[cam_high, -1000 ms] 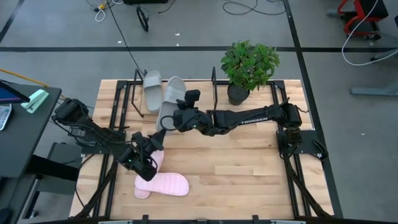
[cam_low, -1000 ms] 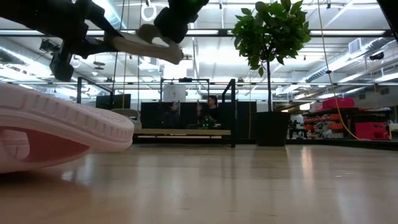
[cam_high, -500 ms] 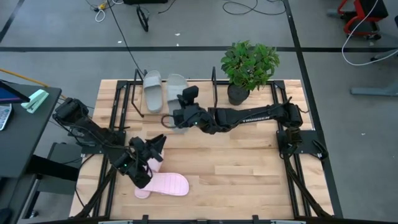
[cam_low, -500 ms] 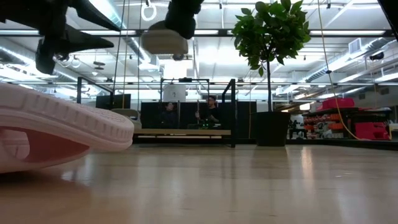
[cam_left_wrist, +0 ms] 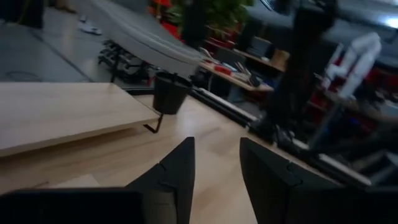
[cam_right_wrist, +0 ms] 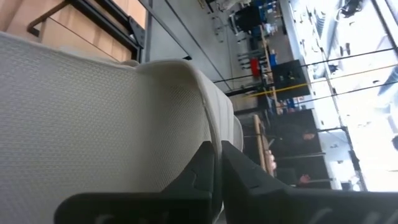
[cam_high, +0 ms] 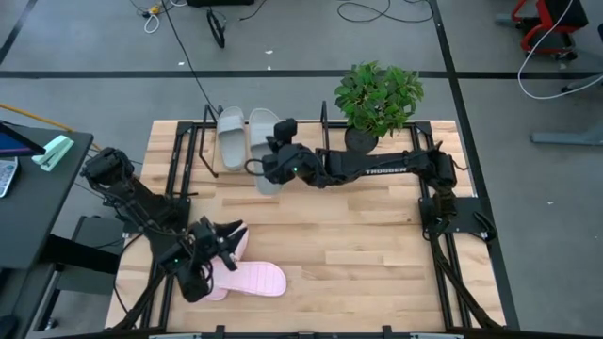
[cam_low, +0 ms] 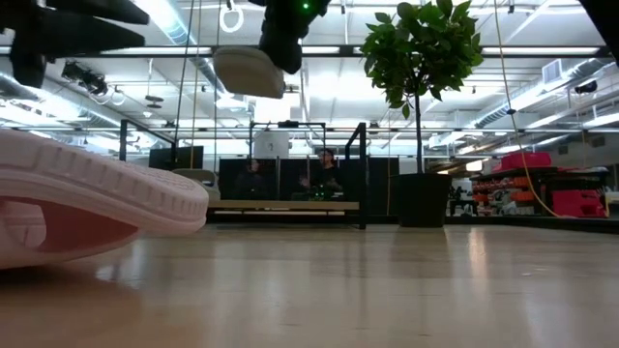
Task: Pick and place slides into the shelf
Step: Put the gray slipper on the shelf
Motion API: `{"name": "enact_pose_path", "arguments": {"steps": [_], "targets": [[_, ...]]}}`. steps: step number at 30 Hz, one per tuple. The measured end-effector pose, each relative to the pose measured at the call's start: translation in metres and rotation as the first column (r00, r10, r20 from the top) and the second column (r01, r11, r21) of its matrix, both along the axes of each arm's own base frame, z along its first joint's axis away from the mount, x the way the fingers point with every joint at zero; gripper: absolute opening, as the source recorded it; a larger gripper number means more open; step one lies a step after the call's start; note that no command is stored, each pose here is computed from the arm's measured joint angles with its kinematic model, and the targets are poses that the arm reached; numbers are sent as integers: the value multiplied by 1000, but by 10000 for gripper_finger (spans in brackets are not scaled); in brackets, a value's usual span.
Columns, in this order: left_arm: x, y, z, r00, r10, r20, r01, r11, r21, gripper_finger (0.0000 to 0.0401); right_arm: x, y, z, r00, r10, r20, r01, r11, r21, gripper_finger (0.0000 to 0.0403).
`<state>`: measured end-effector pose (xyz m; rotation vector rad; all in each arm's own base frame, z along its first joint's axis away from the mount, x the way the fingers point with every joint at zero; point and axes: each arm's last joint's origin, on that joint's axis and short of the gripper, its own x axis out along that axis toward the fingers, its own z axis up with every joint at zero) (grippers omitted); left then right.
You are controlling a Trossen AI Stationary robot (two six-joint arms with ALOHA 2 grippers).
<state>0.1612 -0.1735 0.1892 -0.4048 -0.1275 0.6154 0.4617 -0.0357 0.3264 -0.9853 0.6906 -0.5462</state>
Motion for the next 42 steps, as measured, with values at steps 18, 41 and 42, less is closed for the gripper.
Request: {"name": "enact_pose_path", "arguments": {"steps": [18,41,42], "targets": [[-13,1,19,993,-36,-111,53,987,154,118,48,3,-38,996,-74,-40,73,997,-24,9],[-55,-26,22,954,-240,-182,281,927,249,107,69,-85,-58,989,-91,-115,105,988,118,9],[-55,-26,22,954,-240,-181,281,927,248,107,70,-87,-59,992,-85,-97,97,987,127,9]]}}
